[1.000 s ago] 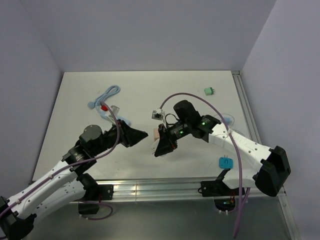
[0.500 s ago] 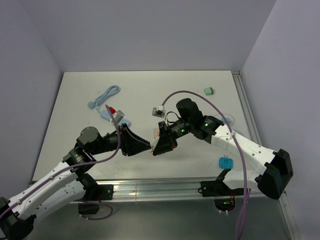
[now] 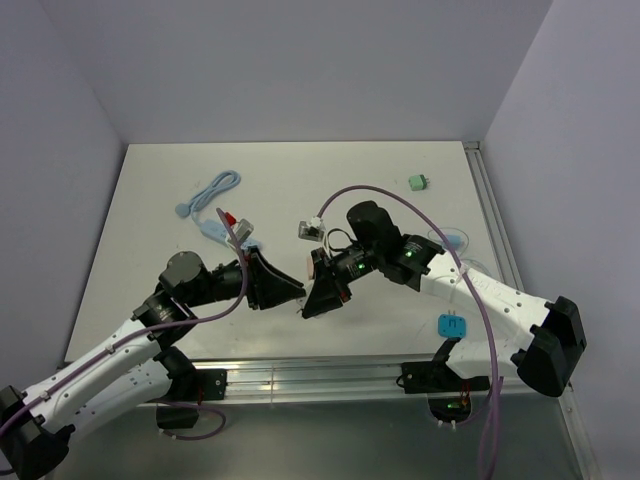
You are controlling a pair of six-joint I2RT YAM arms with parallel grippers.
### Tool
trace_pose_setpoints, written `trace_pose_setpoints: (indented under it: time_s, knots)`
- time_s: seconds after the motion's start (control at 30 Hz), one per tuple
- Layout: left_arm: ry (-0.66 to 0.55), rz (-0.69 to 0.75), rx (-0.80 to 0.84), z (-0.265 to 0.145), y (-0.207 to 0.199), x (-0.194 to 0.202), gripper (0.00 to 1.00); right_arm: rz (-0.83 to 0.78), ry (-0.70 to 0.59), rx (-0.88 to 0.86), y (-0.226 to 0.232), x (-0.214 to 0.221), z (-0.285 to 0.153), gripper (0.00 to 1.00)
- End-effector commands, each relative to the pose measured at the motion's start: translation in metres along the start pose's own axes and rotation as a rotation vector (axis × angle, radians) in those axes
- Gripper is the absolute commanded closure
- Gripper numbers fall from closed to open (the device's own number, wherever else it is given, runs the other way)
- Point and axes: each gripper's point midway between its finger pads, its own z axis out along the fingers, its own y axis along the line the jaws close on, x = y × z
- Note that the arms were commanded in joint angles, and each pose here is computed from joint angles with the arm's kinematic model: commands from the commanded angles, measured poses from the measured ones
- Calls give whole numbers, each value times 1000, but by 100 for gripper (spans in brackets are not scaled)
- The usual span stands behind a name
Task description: Insert the plug
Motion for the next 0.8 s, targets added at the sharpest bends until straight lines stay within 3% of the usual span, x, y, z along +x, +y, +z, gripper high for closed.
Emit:
trace_pose_setpoints:
  time_s: [0.0,0.33,0.43,0.53,0.57,0.67,0.77]
  knots:
    - [-6,20,80,0,-13,-1,67,-76,-38,-39,15,-18,-1,100]
    - [23,14,146,-3,-24,6,72,-67,-74,0,6,-31,3,100]
    - [24,2,144,-2,-23,6,100,-64,-75,0,7,-32,3,100]
    - [2,-1,123,-3,-23,1,100,-46,-71,14,5,-30,2,87]
    - [-8,1,109,-3,-21,-1,100,-41,-70,21,4,-29,2,71]
    - [-31,13,72,-6,-19,-6,100,-30,-81,50,1,-27,-1,50]
    - [-32,17,61,-7,-18,-6,100,-28,-101,52,2,-27,-5,49]
